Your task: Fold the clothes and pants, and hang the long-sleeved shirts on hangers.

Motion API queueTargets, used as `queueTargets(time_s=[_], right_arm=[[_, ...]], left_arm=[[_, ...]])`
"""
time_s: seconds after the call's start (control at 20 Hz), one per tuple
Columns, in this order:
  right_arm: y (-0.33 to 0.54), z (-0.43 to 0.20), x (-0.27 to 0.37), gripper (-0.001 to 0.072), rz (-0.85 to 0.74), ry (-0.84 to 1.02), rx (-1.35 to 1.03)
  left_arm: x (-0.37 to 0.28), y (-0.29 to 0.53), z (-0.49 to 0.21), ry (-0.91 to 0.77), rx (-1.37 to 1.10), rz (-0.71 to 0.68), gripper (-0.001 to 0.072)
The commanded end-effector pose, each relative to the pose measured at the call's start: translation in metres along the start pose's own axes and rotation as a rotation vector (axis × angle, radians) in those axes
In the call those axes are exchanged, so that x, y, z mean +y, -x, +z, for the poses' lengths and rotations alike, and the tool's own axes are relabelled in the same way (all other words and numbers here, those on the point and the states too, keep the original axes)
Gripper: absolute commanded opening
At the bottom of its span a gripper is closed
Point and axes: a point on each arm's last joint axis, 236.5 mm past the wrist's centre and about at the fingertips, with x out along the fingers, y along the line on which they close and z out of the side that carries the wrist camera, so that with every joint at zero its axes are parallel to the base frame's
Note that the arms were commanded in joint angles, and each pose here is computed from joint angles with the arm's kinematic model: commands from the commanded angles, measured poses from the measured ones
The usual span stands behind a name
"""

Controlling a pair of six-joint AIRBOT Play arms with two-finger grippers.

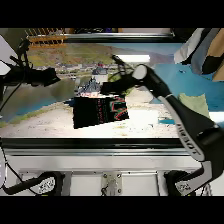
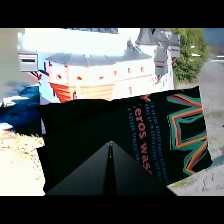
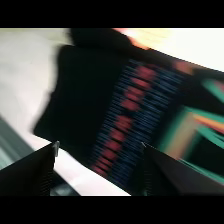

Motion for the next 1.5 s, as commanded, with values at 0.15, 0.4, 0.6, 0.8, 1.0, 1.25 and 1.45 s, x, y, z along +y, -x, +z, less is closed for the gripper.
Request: queueTargets(time_s=[0.15, 0.4, 0.6, 0.8, 1.0, 1.25, 1.45], right_arm=[[0.050, -0.087, -0.182, 0.0720, -0.111, -0.420, 0.049], [-0.005, -0.080, -0.178, 0.0720, 0.072, -0.488, 0.019], [-0.049, -0.062, -0.134, 0.0720, 0.190, -0.478, -0.032], [-0.083, -0.064, -0.087, 0.0714, 0.227, -0.366, 0.027], [-0.087, -0.058, -0.056, 0.0013, 0.265, -0.187, 0.031], [0.019, 0.003, -0.124, 0.0007, 0.010, -0.098, -0.102], [0.191, 0.032, -0.224, 0.0008, -0.306, -0.250, -0.353]], left_arm=[[-0.026, -0.024, -0.055, -0.048, 0.083, -0.032, 0.0010], [-0.047, -0.031, -0.064, -0.091, 0.106, -0.058, 0.0010], [-0.050, -0.032, -0.066, -0.096, 0.110, -0.063, 0.0010], [-0.050, -0.032, -0.067, -0.094, 0.114, -0.064, 0.0010], [-0.051, -0.031, -0.069, -0.093, 0.125, -0.067, 0.0010], [-0.052, -0.030, -0.078, -0.094, 0.160, -0.071, 0.0010], [-0.052, -0.030, -0.078, -0.093, 0.162, -0.072, 0.0010]])
